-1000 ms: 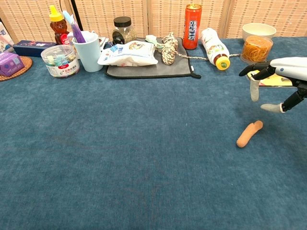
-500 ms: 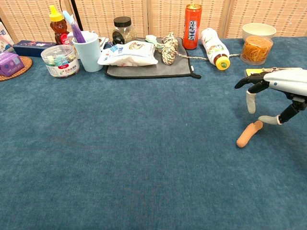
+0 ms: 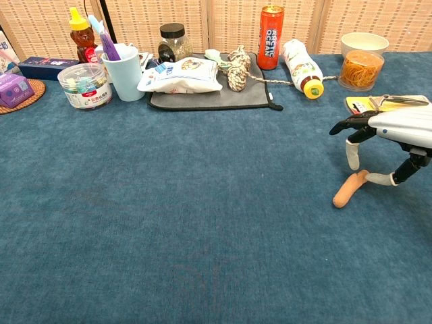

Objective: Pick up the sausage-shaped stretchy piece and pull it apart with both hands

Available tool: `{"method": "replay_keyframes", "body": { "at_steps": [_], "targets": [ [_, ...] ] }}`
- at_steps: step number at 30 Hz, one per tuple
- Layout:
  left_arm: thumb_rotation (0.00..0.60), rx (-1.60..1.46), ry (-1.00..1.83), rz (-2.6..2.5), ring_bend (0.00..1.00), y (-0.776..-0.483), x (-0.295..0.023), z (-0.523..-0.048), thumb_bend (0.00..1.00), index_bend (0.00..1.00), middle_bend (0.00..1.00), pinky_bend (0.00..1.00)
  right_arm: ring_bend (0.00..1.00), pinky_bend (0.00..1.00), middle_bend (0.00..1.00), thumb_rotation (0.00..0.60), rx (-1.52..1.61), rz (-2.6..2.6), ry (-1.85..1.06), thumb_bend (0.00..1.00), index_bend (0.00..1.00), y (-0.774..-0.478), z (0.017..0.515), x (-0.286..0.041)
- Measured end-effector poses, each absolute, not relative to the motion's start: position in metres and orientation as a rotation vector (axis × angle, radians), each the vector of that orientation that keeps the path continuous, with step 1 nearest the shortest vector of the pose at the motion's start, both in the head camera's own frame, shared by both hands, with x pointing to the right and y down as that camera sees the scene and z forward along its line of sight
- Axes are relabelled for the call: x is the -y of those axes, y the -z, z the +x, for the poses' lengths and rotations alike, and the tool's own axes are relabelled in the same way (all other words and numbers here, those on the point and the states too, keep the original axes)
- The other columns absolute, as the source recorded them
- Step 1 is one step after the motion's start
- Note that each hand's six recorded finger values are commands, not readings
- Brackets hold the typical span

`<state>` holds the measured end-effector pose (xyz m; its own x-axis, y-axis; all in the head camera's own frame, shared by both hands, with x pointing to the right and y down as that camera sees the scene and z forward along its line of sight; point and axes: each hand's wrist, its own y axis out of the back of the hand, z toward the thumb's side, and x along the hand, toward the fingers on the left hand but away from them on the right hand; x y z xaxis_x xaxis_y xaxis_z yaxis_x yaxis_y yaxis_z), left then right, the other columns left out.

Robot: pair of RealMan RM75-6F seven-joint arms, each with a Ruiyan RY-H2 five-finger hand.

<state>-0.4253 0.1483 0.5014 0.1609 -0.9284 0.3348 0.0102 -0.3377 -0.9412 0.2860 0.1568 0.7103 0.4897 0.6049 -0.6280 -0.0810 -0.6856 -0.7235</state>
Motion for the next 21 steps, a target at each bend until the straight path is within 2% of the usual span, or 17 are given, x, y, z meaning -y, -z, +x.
{"method": "replay_keyframes", "body": {
  "at_steps": [21],
  "targets": [
    [0.600, -0.933, 1.334, -1.546, 0.05, -0.5012, -0.1492, -0.4327, 0.42, 0.14, 0.08, 0.00, 0.00, 0.00, 0.10, 0.600, 0.398, -2.024, -1.238, 0.40, 0.46, -0.7202, 0.2790, -0.1591]
  ]
}}
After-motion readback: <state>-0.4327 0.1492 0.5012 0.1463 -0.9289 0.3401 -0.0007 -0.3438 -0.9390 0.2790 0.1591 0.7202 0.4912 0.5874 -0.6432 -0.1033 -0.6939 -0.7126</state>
